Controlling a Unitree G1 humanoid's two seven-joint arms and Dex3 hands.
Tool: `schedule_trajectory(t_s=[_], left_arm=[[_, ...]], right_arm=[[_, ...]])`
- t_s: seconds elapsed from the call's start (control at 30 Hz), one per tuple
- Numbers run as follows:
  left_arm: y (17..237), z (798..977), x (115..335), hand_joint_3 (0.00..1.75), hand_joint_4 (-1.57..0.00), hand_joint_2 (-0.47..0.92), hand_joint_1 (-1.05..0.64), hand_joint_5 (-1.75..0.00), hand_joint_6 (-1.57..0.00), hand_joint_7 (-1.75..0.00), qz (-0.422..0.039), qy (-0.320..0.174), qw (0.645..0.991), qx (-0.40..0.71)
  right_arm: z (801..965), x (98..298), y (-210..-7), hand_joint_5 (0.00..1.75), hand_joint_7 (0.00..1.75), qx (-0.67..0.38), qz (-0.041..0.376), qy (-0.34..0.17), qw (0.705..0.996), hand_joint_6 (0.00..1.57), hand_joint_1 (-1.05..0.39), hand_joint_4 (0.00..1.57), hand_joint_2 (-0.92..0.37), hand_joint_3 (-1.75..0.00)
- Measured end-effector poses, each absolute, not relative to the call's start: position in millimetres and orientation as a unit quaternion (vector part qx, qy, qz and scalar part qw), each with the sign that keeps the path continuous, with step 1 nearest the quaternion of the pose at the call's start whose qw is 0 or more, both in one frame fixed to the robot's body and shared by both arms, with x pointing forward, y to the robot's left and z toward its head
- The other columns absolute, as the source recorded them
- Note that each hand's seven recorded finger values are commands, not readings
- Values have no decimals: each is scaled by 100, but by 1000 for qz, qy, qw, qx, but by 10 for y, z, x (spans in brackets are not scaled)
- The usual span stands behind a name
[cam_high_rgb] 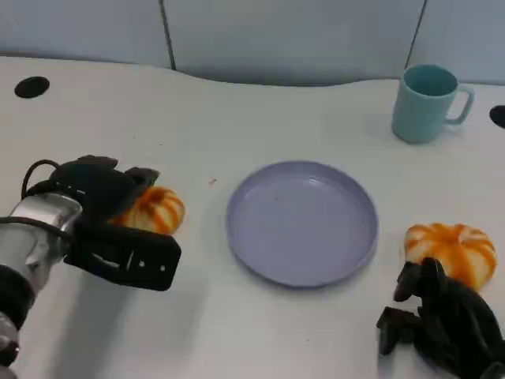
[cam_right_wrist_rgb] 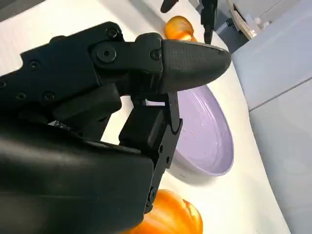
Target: Grasp the bread from the table and place it into the plate.
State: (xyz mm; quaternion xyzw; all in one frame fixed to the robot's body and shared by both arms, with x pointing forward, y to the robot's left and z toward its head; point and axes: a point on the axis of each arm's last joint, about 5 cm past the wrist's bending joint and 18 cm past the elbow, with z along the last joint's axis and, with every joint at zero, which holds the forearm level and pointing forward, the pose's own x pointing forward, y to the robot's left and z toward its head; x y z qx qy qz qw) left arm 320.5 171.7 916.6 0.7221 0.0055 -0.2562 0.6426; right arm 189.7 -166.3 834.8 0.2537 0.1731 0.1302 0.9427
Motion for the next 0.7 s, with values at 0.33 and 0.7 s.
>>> schedule_trajectory(t_s=[0.33,0.7], left_arm=[[1588,9116,3288,1,-1,82,-66,0,-4,-1,-248,29,632,733],[1465,8995,3259,0,-22,83,-52,-8,-23,-5,-257,57,622,738]], right_arm=[[8341,1867,-1696,129,129,251,132,172,943,114,-45,128,-92,-48],[8372,1758,-1728,130,130,252,119,183,943,112,-43,128,-92,-47]])
